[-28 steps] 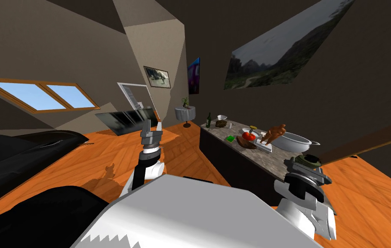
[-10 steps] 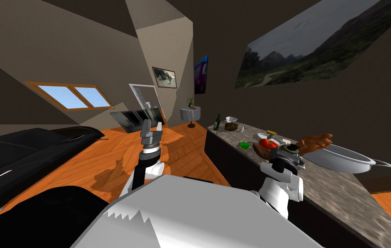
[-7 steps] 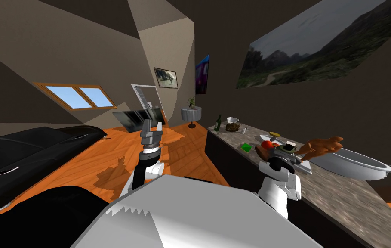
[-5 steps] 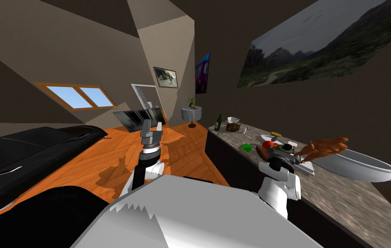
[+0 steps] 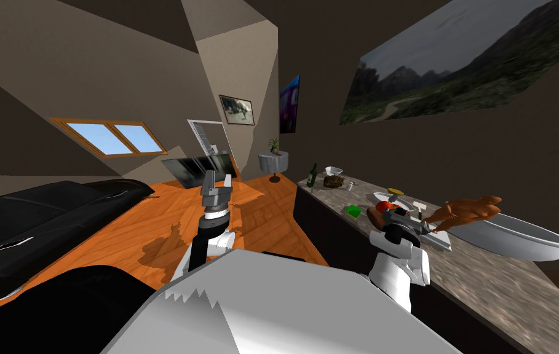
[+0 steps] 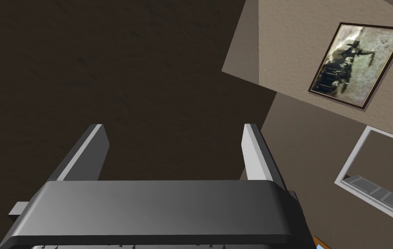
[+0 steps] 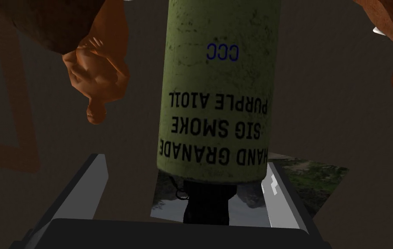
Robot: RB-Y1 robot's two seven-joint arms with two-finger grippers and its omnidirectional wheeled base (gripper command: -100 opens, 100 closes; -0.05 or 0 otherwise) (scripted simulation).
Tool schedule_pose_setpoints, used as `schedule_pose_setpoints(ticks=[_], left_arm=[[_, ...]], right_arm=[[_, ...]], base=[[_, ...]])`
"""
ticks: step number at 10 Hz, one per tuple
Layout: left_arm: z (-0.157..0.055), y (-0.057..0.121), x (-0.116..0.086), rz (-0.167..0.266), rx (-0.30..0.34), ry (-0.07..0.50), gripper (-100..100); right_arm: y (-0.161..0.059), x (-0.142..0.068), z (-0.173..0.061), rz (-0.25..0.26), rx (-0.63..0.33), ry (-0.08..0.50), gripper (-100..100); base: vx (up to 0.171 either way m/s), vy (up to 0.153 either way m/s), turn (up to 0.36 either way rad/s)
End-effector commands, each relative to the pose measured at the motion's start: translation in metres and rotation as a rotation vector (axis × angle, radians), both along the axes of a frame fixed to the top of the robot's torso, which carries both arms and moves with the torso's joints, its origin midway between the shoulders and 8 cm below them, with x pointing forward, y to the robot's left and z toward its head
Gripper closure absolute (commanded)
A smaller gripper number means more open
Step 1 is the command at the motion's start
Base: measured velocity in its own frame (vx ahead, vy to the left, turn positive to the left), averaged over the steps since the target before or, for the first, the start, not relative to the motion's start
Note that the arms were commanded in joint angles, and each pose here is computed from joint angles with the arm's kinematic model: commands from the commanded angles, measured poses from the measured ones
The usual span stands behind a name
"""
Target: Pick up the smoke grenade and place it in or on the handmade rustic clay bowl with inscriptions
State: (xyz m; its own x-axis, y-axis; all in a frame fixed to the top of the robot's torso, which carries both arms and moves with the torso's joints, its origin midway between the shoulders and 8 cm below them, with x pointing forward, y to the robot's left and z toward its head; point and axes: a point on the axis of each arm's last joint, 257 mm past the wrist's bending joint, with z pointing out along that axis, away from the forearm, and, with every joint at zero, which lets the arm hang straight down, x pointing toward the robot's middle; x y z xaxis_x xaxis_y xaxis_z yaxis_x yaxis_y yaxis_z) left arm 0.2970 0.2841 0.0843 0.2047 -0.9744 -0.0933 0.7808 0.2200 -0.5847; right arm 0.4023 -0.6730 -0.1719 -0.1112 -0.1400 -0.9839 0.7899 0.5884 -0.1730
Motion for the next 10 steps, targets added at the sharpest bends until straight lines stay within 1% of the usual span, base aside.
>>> schedule_pose_setpoints(ticks=[1, 9, 10], left_arm=[[0.0, 0.0, 0.0, 0.0, 0.0, 0.0, 0], [0.0, 0.0, 0.0, 0.0, 0.0, 0.0, 0], [0.0, 0.0, 0.0, 0.0, 0.0, 0.0, 0]], right_arm=[[-0.002, 0.006, 0.01, -0.008, 0.001, 0.0, -100], [-0.008, 0.029, 0.05, -0.039, 0.009, -0.002, -100], [-0.007, 0.028, 0.047, -0.036, 0.007, -0.003, -100]], base=[[-0.036, -0.012, 0.053], [-0.058, -0.017, 0.041], [-0.023, -0.006, 0.009]])
